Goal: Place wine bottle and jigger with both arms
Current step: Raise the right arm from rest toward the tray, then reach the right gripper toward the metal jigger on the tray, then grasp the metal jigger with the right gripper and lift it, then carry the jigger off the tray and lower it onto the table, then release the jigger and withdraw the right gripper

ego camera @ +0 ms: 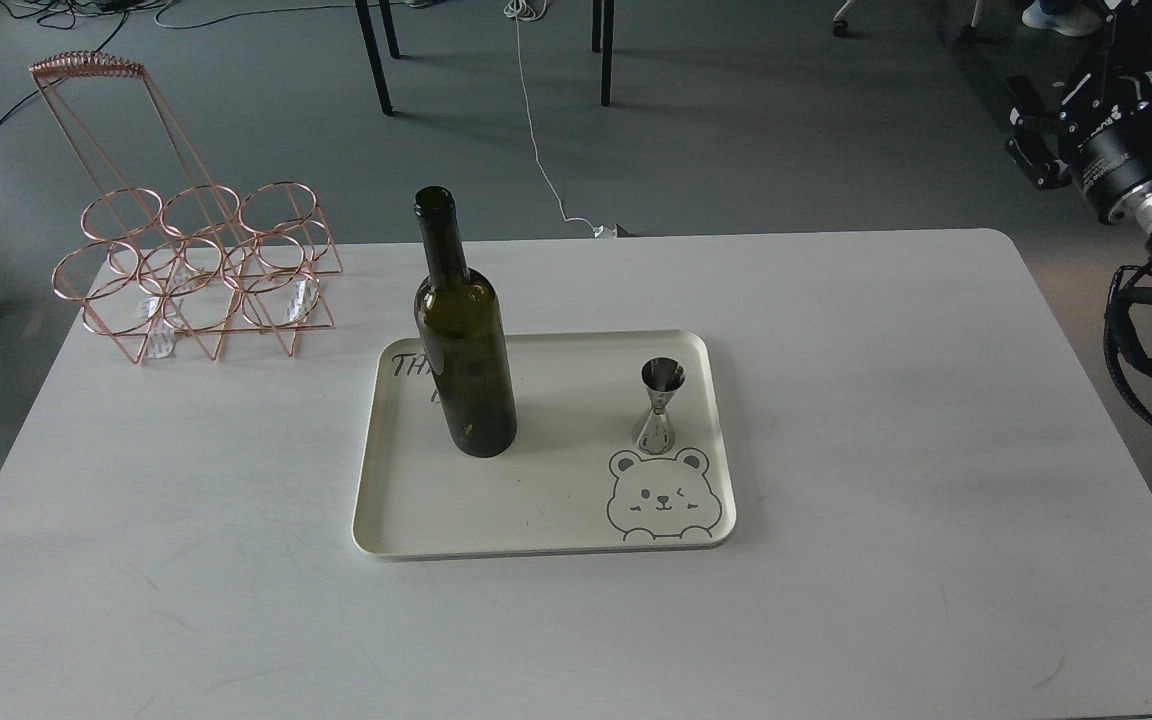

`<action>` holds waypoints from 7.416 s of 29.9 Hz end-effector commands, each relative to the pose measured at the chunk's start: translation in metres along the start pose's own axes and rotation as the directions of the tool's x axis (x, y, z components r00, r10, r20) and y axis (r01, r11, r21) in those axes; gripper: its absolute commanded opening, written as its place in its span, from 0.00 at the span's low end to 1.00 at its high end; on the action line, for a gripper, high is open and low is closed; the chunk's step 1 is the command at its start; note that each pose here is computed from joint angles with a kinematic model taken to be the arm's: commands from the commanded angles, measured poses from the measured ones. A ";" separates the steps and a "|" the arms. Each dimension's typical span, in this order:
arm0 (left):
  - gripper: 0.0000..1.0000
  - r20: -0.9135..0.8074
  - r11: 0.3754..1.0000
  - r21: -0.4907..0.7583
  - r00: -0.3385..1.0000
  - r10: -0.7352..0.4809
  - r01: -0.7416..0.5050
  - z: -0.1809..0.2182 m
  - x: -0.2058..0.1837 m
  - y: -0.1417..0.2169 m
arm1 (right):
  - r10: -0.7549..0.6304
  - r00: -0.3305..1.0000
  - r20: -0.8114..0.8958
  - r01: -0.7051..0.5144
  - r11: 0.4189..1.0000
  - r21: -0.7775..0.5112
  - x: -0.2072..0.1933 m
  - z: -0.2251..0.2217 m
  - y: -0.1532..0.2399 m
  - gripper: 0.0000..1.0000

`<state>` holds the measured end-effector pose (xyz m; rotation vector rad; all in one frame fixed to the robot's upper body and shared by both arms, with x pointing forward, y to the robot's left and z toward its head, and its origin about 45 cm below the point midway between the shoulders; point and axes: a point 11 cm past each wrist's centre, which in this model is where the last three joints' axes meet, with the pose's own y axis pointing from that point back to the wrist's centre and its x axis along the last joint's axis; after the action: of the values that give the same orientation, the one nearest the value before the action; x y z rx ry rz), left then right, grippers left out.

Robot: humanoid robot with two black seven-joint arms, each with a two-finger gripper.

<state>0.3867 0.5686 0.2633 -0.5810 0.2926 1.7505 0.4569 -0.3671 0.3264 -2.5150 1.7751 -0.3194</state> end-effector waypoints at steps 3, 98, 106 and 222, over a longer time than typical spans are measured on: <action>0.99 0.000 1.000 -0.003 1.000 0.000 0.000 0.000 0.000 0.000 | -0.233 0.931 -0.281 0.236 0.972 -0.024 -0.045 -0.023 0.000 0.99; 0.99 -0.008 1.000 0.008 1.000 0.001 -0.001 -0.009 -0.001 0.001 | -0.550 0.035 -0.834 0.640 0.654 -0.404 -0.229 0.163 0.048 0.10; 0.99 -0.008 1.000 0.007 1.000 -0.001 0.001 -0.008 -0.002 0.000 | -0.509 0.005 -0.861 0.648 0.657 -0.385 -0.228 0.155 0.041 0.02; 0.99 0.419 0.849 0.320 0.741 -0.525 0.421 0.062 -0.122 0.016 | 0.251 0.889 0.384 -0.288 0.957 0.041 0.016 -0.011 -0.048 0.98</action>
<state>0.3842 0.5164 0.3624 -0.1292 0.0273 1.3870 0.5049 -0.3427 0.3641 -2.2105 1.8712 -0.1124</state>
